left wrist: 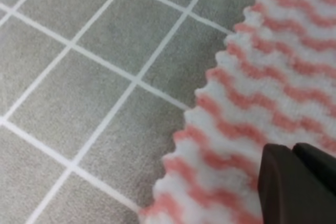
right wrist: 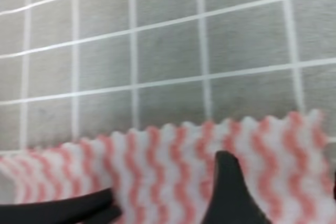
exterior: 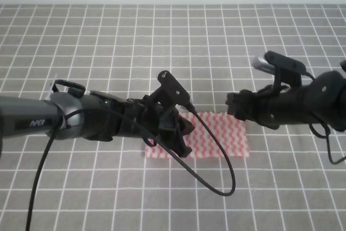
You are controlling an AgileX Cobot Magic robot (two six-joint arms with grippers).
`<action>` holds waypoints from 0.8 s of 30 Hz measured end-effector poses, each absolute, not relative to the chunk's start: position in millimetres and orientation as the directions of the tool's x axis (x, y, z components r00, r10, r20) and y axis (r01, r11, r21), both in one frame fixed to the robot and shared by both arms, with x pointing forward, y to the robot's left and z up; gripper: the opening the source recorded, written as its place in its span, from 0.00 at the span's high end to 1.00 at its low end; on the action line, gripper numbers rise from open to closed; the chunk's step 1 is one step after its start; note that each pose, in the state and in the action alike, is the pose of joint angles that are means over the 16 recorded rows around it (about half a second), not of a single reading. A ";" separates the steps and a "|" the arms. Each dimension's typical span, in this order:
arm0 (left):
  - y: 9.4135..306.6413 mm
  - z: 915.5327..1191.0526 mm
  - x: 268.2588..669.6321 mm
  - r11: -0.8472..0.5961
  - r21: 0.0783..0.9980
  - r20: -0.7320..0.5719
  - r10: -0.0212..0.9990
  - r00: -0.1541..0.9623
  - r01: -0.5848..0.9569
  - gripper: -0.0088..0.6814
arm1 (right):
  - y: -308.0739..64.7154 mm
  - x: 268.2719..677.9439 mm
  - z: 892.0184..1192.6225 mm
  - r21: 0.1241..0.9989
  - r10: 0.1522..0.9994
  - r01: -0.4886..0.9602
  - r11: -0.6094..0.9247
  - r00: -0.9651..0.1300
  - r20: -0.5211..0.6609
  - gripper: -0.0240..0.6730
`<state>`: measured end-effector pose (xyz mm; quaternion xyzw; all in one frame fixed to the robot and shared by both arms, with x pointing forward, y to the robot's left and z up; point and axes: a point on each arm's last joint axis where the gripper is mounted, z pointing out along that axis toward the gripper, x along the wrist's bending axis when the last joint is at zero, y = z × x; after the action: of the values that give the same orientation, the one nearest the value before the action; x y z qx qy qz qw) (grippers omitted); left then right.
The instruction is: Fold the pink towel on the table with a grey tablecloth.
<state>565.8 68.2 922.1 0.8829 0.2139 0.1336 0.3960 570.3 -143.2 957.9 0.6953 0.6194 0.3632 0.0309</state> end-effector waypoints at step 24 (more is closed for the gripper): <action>105.7 950.5 559.8 -0.459 0.641 -0.240 0.641 0.729 0.615 0.98 | -132.1 563.3 956.9 0.379 0.872 0.925 -0.040 -0.152 0.465 0.99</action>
<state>559.8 105.7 950.5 0.8540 0.3678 0.0179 0.3675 563.3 -132.1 956.9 0.6497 0.6914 0.3132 -0.0418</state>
